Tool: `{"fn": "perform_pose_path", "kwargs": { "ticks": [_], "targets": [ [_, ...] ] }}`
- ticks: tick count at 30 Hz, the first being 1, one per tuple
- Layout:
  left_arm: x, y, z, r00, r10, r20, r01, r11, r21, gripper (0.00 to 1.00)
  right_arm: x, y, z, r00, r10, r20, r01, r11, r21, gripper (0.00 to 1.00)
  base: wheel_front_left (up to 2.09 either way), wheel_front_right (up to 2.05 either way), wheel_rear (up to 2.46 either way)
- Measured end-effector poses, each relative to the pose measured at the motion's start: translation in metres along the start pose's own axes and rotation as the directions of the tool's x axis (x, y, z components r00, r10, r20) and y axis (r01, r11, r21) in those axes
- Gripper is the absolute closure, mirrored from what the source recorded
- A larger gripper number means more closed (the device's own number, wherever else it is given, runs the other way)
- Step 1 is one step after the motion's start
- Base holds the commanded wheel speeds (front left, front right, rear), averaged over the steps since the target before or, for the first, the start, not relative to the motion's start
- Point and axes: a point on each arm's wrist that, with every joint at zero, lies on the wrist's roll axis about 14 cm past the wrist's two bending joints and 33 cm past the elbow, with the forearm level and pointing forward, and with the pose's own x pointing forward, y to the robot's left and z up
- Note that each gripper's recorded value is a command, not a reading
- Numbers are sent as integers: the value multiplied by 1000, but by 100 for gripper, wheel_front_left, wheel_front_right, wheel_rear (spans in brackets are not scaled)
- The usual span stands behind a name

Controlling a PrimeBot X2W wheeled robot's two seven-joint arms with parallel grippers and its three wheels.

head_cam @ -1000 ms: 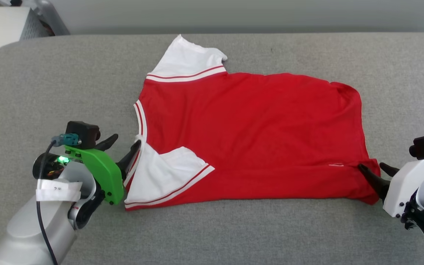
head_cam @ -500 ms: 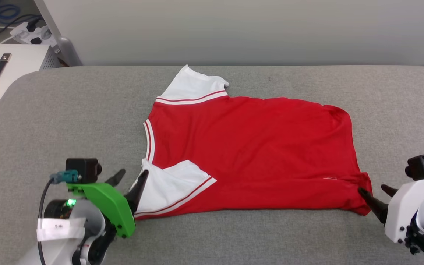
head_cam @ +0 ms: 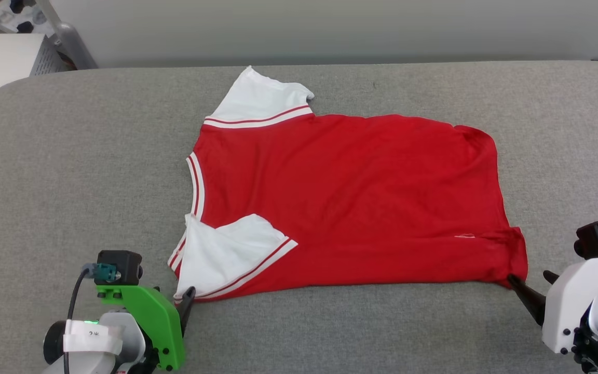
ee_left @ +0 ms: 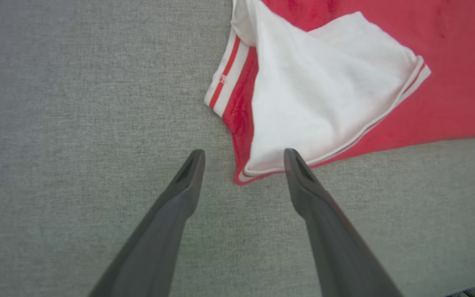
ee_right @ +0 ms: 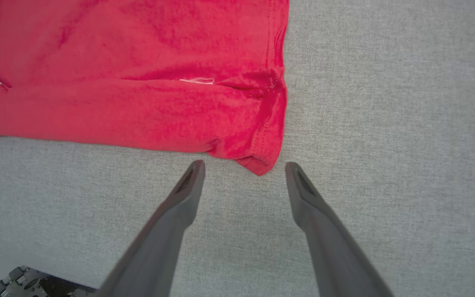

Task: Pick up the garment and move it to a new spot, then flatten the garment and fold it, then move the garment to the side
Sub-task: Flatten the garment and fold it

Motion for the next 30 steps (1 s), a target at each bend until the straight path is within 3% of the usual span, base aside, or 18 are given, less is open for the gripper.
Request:
{"fn": "perform_pose_path", "kwargs": {
  "ticks": [16,17,18,30],
  "targets": [
    [41,15,-26,993,38,-108,-38,999,0,0,11,-8,-12,998,-31,-57,34,999,37,0,0,0,0],
    [42,15,-27,993,35,-115,-35,999,2,65,12,-8,-13,998,-32,-59,34,999,37,0,0,0,0],
    [42,15,-27,992,30,-121,-30,1000,4,100,12,-8,-13,998,-33,-61,35,999,36,0,0,0,0],
    [31,2,-11,999,-15,-30,14,999,-36,100,9,-13,-12,997,-60,-56,60,998,1,0,0,0,0]
  ]
}}
